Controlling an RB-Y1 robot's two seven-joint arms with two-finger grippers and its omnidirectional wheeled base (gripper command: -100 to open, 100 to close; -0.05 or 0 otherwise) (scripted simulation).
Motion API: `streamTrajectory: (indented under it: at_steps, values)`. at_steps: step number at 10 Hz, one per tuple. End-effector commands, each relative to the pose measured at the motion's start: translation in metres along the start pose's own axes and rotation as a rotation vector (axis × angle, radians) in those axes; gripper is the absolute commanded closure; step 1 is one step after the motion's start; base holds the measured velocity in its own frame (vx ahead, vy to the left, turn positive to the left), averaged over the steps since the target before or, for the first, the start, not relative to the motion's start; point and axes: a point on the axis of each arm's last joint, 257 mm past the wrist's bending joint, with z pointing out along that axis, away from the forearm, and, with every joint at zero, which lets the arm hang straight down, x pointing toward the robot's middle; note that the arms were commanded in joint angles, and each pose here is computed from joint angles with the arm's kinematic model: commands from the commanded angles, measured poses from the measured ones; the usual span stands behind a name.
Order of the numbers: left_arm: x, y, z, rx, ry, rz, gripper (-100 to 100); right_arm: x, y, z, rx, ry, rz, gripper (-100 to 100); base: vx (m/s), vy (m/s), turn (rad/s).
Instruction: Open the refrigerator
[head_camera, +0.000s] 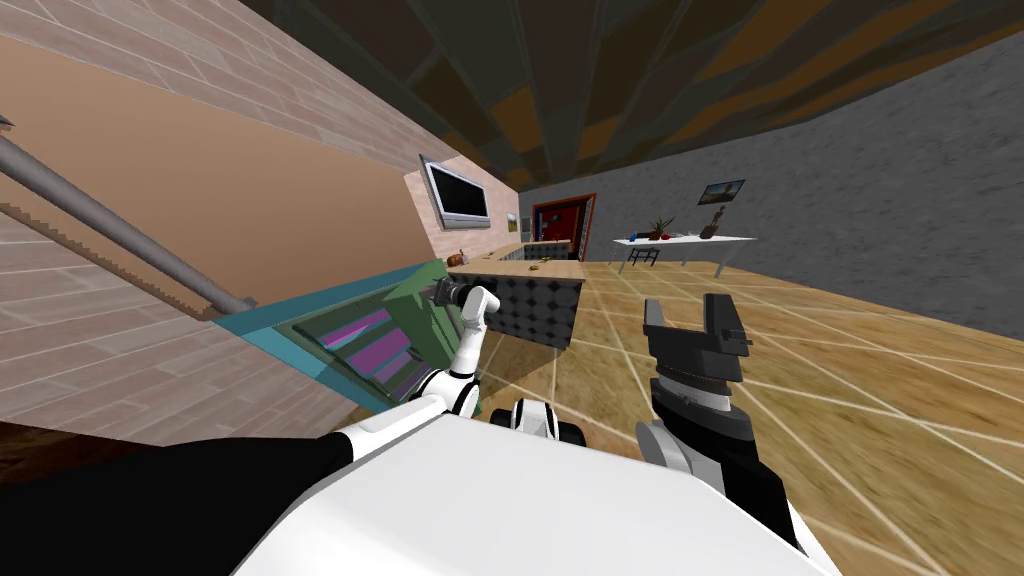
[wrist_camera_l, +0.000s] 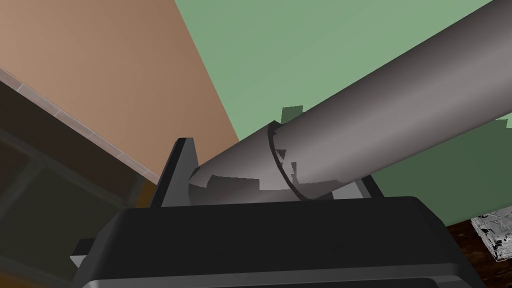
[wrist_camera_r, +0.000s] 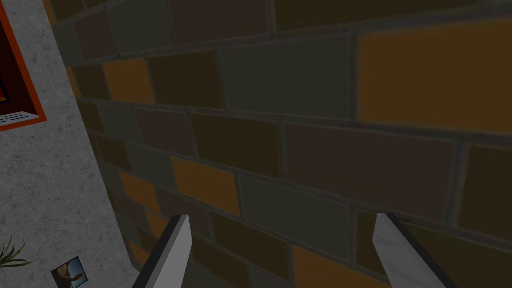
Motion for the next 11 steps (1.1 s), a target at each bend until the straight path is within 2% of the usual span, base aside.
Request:
streamTrajectory:
  at_steps: [1,2,3,5,6,7,8,9,10,11]
  values:
    - [-0.019,0.014,-0.012,-0.054,-0.074,-0.015,100,0.000,0.000,0.000,0.000,0.000,0.000,0,0.015,0.052,-0.057]
    - [-0.022,0.015,-0.012,-0.055,-0.088,-0.016,100,0.000,0.000,0.000,0.000,0.000,0.000,0,0.006,0.000,0.035]
    - [-0.026,0.017,-0.036,-0.070,-0.076,-0.062,100,0.000,0.000,0.000,0.000,0.000,0.000,0,0.041,0.058,-0.261]
    - [-0.045,0.026,-0.039,-0.103,-0.152,-0.069,100,0.000,0.000,0.000,0.000,0.000,0.000,0,0.035,0.068,-0.118]
    - [-0.047,0.030,-0.040,-0.117,-0.162,-0.070,100,0.000,0.000,0.000,0.000,0.000,0.000,0,0.020,-0.004,0.051]
    - [-0.046,0.019,-0.040,-0.088,-0.153,-0.081,100,0.000,0.000,0.000,0.000,0.000,0.000,0,0.006,-0.007,0.015]
    - [-0.070,0.034,-0.031,-0.152,-0.235,-0.093,100,0.000,0.000,0.000,0.000,0.000,0.000,0,0.065,0.014,-0.332]
    - [-0.079,0.040,-0.026,-0.174,-0.269,-0.092,100,0.000,0.000,0.000,0.000,0.000,0.000,0,0.086,0.030,-0.475]
    - [-0.093,0.054,-0.022,-0.228,-0.319,-0.100,100,0.000,0.000,0.000,0.000,0.000,0.000,0,0.117,0.075,-0.428]
    - [-0.103,0.059,-0.019,-0.243,-0.360,-0.099,100,0.000,0.000,0.000,0.000,0.000,0.000,0,0.093,0.053,-0.464]
